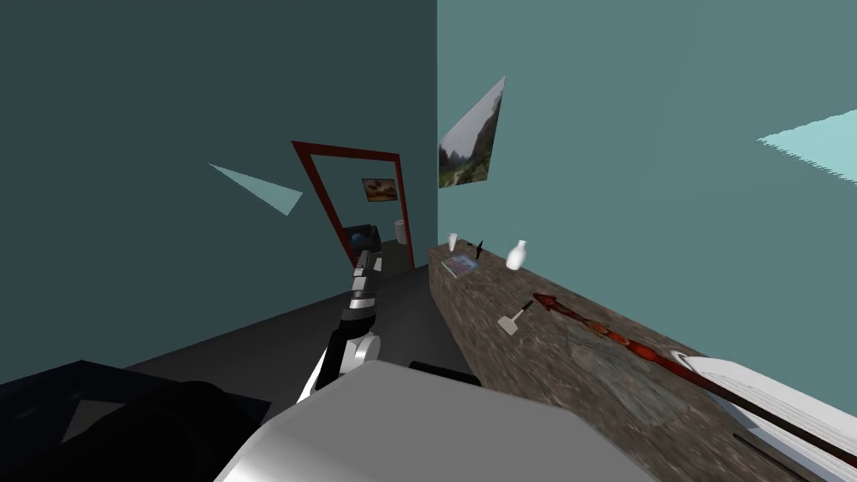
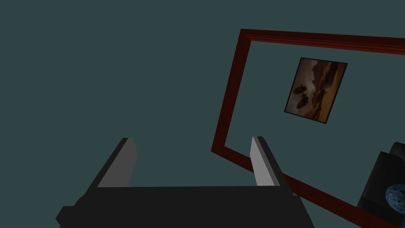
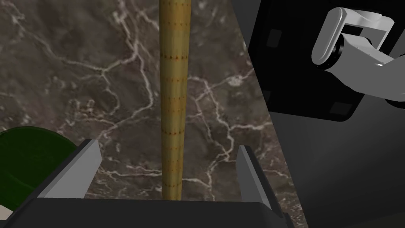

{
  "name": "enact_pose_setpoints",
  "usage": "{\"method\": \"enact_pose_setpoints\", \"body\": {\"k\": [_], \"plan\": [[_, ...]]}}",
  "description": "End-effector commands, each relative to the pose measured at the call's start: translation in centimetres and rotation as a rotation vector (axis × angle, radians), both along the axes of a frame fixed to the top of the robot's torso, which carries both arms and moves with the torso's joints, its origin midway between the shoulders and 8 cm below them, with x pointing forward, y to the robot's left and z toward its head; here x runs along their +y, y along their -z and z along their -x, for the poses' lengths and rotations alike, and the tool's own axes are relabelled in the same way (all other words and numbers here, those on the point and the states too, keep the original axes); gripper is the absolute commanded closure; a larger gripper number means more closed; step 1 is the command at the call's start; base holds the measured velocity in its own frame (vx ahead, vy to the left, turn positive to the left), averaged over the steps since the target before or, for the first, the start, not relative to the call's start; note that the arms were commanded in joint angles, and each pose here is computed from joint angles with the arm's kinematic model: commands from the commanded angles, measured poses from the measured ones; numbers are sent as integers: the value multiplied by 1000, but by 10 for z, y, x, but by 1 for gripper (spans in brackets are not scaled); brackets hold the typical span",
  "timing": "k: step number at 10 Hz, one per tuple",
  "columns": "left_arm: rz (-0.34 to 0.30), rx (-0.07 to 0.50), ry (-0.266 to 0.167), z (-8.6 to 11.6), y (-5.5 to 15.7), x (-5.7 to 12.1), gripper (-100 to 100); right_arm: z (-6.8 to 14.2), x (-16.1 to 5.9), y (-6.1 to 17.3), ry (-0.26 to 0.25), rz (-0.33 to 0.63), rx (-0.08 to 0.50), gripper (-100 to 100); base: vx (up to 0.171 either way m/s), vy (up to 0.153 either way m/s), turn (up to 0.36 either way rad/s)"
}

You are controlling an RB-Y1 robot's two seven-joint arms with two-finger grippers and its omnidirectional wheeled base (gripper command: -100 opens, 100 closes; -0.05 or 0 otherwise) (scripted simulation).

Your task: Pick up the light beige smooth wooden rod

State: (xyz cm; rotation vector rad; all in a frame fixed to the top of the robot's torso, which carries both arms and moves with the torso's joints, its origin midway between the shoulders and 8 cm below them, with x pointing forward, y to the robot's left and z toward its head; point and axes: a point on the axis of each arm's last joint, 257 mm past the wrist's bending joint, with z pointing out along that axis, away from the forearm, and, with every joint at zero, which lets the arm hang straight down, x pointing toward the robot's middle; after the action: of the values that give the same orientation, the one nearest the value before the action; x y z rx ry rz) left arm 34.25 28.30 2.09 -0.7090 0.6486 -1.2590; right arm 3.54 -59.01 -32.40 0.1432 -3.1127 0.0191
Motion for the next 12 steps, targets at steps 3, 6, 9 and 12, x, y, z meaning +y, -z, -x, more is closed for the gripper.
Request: {"method": "enact_pose_setpoints", "body": {"k": [3, 6, 9, 12], "plan": [[0, 0, 0, 0, 0, 0, 0, 13, -1, 9, -14, 1, -3, -100, 54, 0, -48], [0, 0, 0, 0, 0, 0, 0, 31, -2, 21, -31, 2, -6, -100, 31, 24, -71], [0, 0, 0, 0, 0, 0, 0, 32, -2, 23, -32, 2, -6, 100, 10, 12, -32], [0, 0, 0, 0, 0, 0, 0, 32, -2, 23, -33, 2, -6, 100, 0, 0, 0]]}}
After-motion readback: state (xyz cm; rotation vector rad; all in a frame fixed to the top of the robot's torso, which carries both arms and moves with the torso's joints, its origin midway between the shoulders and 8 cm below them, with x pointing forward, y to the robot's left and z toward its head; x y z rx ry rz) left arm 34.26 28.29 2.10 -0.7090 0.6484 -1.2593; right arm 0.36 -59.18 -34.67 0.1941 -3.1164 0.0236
